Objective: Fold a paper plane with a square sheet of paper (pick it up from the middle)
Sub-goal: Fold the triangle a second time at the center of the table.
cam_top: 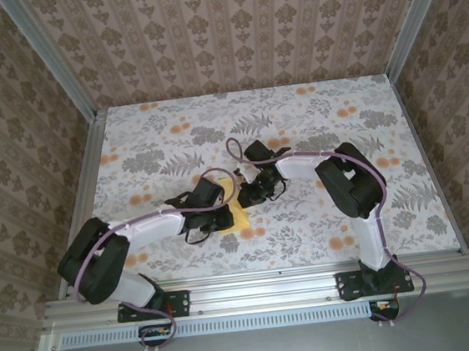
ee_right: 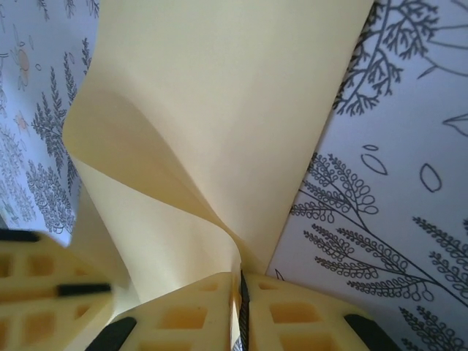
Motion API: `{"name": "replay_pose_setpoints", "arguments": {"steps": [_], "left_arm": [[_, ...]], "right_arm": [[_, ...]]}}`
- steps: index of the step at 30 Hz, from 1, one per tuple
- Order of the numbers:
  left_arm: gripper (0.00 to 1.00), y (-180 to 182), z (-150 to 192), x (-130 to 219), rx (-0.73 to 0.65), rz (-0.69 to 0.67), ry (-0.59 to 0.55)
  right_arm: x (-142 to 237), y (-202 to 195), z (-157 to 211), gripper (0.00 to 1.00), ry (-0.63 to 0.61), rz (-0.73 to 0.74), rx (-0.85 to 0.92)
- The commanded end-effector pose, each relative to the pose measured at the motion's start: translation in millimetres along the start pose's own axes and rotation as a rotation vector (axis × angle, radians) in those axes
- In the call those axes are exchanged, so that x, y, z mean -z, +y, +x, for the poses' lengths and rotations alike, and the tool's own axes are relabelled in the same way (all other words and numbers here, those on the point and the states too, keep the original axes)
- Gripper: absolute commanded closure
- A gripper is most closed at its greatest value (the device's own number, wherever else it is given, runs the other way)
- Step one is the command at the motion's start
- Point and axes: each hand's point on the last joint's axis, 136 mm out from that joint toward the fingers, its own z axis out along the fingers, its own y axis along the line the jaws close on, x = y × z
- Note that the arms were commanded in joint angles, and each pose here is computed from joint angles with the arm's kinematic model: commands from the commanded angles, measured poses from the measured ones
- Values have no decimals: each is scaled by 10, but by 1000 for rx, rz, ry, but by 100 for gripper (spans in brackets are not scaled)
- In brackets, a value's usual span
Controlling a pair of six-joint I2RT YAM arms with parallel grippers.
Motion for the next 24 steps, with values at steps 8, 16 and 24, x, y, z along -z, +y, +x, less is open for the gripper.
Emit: {"name": "replay_pose_setpoints", "arguments": {"steps": [8, 16, 24], "left_arm": [[80, -175, -266, 356, 137, 146, -189], [82, -53, -364, 196, 248, 162, -213], [83, -76, -421, 92, 256, 180, -198]], "right_arm": [[-252, -407, 367, 84, 108, 230, -61], [-337, -447, 430, 82, 121, 259, -95], [-328, -551, 510, 81, 135, 334, -105]]}}
